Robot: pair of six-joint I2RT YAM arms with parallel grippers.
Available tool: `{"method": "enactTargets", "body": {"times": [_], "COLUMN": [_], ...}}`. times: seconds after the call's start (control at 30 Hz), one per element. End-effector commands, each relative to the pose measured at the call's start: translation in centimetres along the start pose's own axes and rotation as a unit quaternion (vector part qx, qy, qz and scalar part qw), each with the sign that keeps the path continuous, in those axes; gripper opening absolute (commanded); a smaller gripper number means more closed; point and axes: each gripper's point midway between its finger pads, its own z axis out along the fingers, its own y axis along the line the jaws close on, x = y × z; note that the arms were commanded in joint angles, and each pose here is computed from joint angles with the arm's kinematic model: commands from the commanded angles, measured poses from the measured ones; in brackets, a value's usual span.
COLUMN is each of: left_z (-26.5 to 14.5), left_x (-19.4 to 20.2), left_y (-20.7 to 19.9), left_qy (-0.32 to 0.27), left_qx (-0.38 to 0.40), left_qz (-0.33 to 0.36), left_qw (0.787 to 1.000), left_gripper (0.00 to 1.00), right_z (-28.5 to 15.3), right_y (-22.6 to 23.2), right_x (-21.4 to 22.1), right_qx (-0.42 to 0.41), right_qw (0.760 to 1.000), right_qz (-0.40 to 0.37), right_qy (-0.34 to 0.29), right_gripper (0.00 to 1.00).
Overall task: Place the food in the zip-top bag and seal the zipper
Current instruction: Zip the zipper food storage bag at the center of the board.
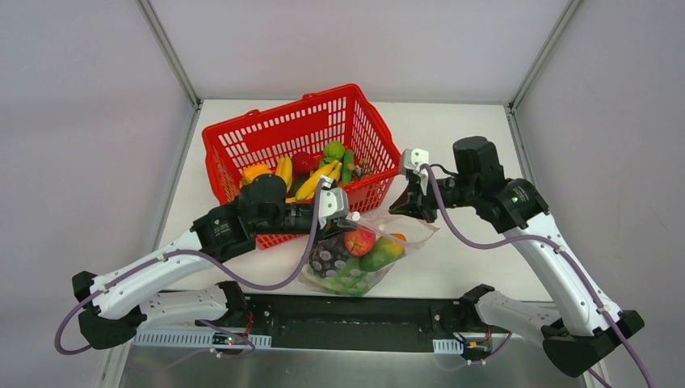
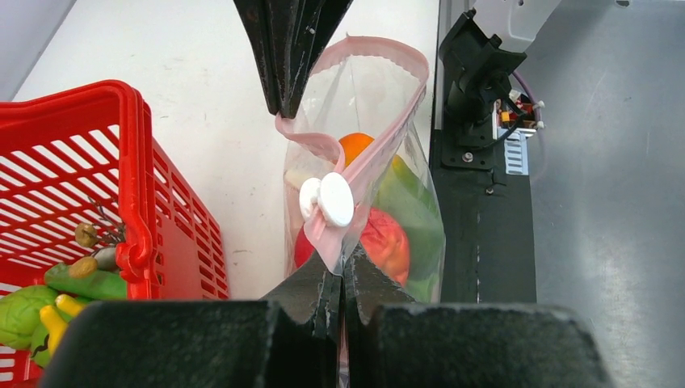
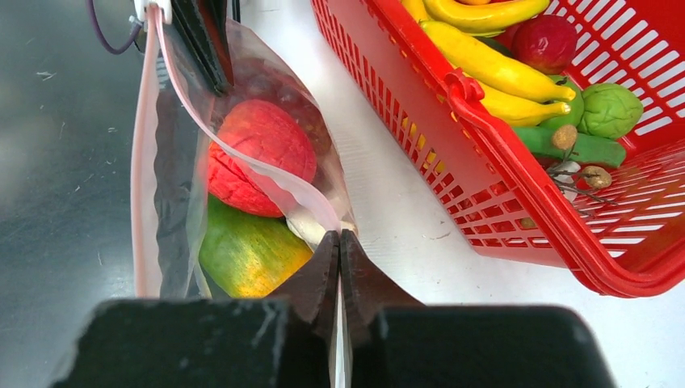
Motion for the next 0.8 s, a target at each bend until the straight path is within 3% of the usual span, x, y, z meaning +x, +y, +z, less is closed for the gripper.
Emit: {"method": "enactTargets", "body": {"times": [0.0,0.07,0.13,0.17,0.2,0.27,0.5,0.77], "left_z": [-0.9,-0.8,-0.8,-0.7,-0.7,-0.6,-0.2,-0.5], "left_x": [-3.9,-3.8,-3.8,-3.8,-3.7,-3.9,-3.8,-4.5], "left_y": [0.8,0.8,0.7,0.6,0.5,0.2,-0.8,-0.7], "left_qy": [-0.071,-0.068,-0.066,-0.064,-0.062,-0.059,-0.044,-0.051], "left_qx": [-0.020,-0.017,-0.012,-0.009,-0.005,0.007,0.047,0.042], "left_qz": [0.030,0.031,0.032,0.033,0.034,0.035,0.037,0.046], "left_qw": [0.997,0.997,0.997,0.997,0.998,0.998,0.997,0.997], "left_gripper": [0.00,0.00,0.00,0.00,0.00,0.00,0.00,0.00], "right_z": [-0.6,-0.7,-0.7,-0.7,-0.7,-0.6,0.3,0.6], "right_y": [-0.2,0.2,0.5,0.7,0.8,0.5,-0.7,0.6], "right_x": [-1.3,-1.4,-1.3,-1.2,-1.1,-0.7,-0.3,0.2], "right_qx": [0.015,0.009,0.005,0.001,0.000,0.008,0.005,-0.059], "right_qw": [1.000,0.999,0.999,0.999,0.999,0.999,1.000,0.998], "right_qz": [-0.010,-0.011,-0.010,-0.011,-0.016,-0.017,-0.016,-0.008], "right_qy": [-0.024,-0.030,-0.031,-0.031,-0.032,-0.032,-0.015,0.010], "right_gripper": [0.00,0.03,0.12,0.33,0.48,0.64,0.70,0.66]}}
